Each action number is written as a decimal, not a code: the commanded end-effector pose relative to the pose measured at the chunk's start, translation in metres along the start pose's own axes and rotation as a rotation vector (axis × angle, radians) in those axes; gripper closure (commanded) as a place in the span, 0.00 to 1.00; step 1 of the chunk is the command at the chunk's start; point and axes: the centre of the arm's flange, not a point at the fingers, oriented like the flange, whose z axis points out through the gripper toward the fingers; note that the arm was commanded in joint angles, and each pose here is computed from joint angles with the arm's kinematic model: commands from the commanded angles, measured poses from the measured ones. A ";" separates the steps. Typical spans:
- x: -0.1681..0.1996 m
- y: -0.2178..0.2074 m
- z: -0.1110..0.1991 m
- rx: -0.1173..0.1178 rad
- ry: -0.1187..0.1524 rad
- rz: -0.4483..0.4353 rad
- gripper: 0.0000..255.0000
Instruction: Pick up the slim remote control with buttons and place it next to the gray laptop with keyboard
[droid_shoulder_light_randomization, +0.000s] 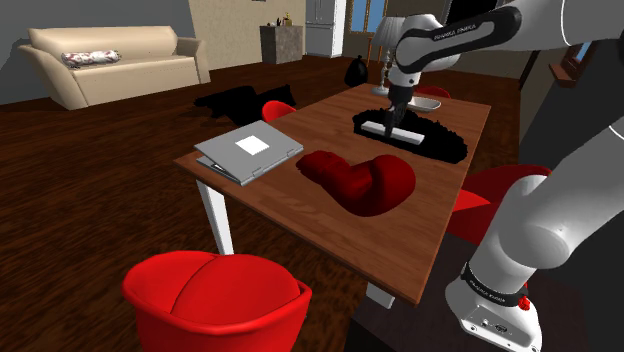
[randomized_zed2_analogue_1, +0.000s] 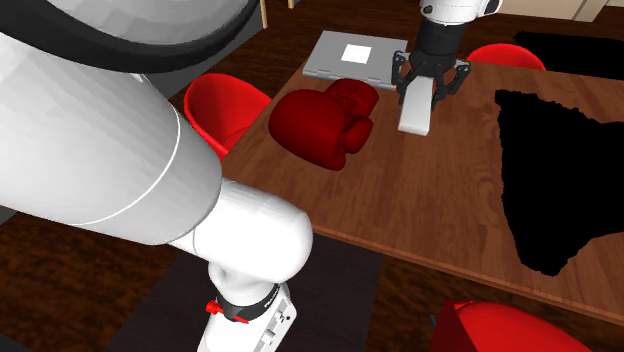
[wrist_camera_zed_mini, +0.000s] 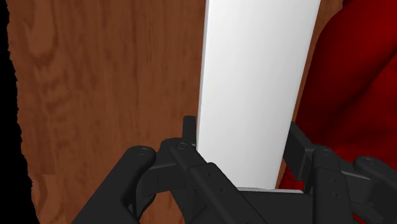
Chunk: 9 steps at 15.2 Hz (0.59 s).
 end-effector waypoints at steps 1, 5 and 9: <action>0.028 0.003 0.003 -0.001 0.000 0.000 1.00; 0.080 0.004 0.004 -0.001 0.000 0.000 1.00; 0.133 0.005 0.004 -0.001 0.000 0.000 1.00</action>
